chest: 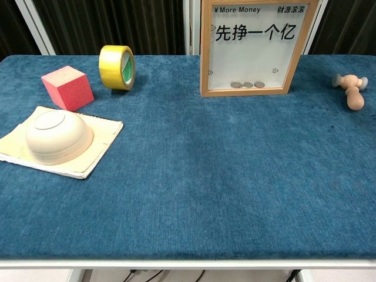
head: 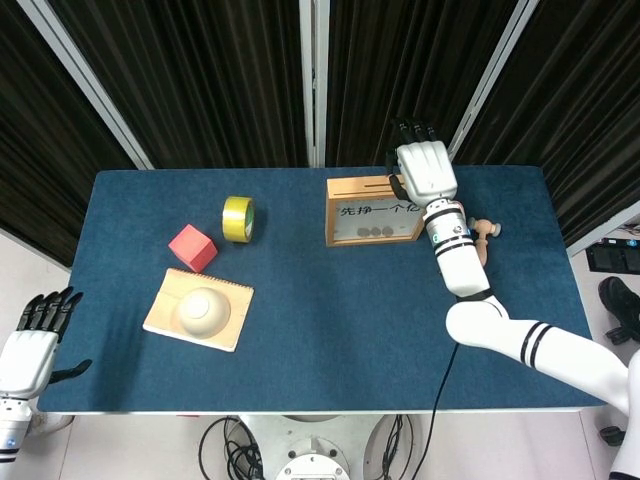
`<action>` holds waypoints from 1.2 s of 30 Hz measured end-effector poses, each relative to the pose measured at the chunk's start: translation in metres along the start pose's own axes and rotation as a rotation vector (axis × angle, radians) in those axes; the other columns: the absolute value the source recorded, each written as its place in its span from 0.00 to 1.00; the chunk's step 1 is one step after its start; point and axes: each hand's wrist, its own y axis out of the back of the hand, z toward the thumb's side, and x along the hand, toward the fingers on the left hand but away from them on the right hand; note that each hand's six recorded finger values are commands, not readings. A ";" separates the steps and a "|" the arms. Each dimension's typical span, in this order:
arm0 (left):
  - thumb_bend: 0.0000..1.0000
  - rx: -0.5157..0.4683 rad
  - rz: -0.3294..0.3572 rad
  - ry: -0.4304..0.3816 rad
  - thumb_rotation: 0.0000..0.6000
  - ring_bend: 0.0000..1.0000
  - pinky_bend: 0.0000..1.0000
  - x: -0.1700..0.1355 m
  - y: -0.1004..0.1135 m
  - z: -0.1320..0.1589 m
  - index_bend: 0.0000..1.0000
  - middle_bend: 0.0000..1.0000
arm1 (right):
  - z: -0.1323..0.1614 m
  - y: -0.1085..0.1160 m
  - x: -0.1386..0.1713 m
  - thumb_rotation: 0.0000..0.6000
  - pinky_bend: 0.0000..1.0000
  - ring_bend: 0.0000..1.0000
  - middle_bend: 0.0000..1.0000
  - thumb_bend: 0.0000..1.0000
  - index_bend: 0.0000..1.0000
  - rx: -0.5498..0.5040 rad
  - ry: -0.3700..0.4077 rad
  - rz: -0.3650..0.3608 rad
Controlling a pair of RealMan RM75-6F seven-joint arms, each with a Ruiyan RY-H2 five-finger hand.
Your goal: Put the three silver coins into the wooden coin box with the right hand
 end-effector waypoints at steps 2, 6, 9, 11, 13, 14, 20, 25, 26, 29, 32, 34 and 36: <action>0.00 0.001 0.000 0.001 1.00 0.00 0.00 0.000 0.001 0.000 0.02 0.00 | 0.001 -0.004 -0.001 1.00 0.00 0.00 0.09 0.48 0.79 -0.010 -0.007 0.017; 0.00 0.000 -0.002 0.002 1.00 0.00 0.00 0.001 0.001 -0.001 0.02 0.00 | -0.001 -0.008 -0.002 1.00 0.00 0.00 0.09 0.48 0.79 -0.023 -0.022 0.042; 0.00 0.000 -0.005 0.000 1.00 0.00 0.00 0.002 0.000 0.000 0.02 0.00 | -0.004 -0.011 -0.002 1.00 0.00 0.00 0.09 0.48 0.79 -0.041 -0.042 0.060; 0.00 0.000 -0.006 0.001 1.00 0.00 0.00 0.002 0.000 0.000 0.02 0.00 | -0.007 -0.012 -0.003 1.00 0.00 0.00 0.09 0.48 0.79 -0.053 -0.056 0.071; 0.00 0.001 -0.007 0.004 1.00 0.00 0.00 0.002 0.000 -0.001 0.02 0.00 | -0.008 -0.012 -0.003 1.00 0.00 0.00 0.09 0.48 0.79 -0.061 -0.064 0.078; 0.00 0.001 -0.007 0.005 1.00 0.00 0.00 0.002 0.000 -0.001 0.02 0.00 | -0.008 -0.013 -0.004 1.00 0.00 0.00 0.09 0.48 0.79 -0.063 -0.065 0.080; 0.00 0.001 -0.009 0.008 1.00 0.00 0.00 0.002 -0.001 -0.002 0.02 0.00 | -0.009 -0.017 -0.004 1.00 0.00 0.00 0.09 0.48 0.79 -0.060 -0.070 0.091; 0.00 0.001 -0.008 0.009 1.00 0.00 0.00 0.003 -0.001 -0.003 0.02 0.00 | -0.009 -0.020 -0.005 1.00 0.00 0.00 0.09 0.48 0.79 -0.059 -0.073 0.099; 0.00 0.001 -0.009 0.010 1.00 0.00 0.00 0.002 -0.001 -0.003 0.02 0.00 | -0.009 -0.021 -0.005 1.00 0.00 0.00 0.09 0.48 0.79 -0.059 -0.074 0.101; 0.00 0.002 -0.009 0.012 1.00 0.00 0.00 0.002 0.000 -0.004 0.02 0.00 | -0.010 -0.022 -0.005 1.00 0.00 0.00 0.09 0.48 0.79 -0.061 -0.077 0.103; 0.00 0.000 -0.007 0.013 1.00 0.00 0.00 0.002 0.000 -0.004 0.02 0.00 | -0.010 -0.022 -0.005 1.00 0.00 0.00 0.09 0.48 0.79 -0.063 -0.078 0.104; 0.00 -0.002 -0.008 0.015 1.00 0.00 0.00 0.002 0.000 -0.005 0.02 0.00 | -0.010 -0.022 -0.005 1.00 0.00 0.00 0.09 0.48 0.79 -0.063 -0.079 0.106; 0.00 -0.003 -0.010 0.016 1.00 0.00 0.00 0.002 0.000 -0.005 0.02 0.00 | -0.011 -0.023 -0.005 1.00 0.00 0.00 0.08 0.48 0.77 -0.063 -0.080 0.110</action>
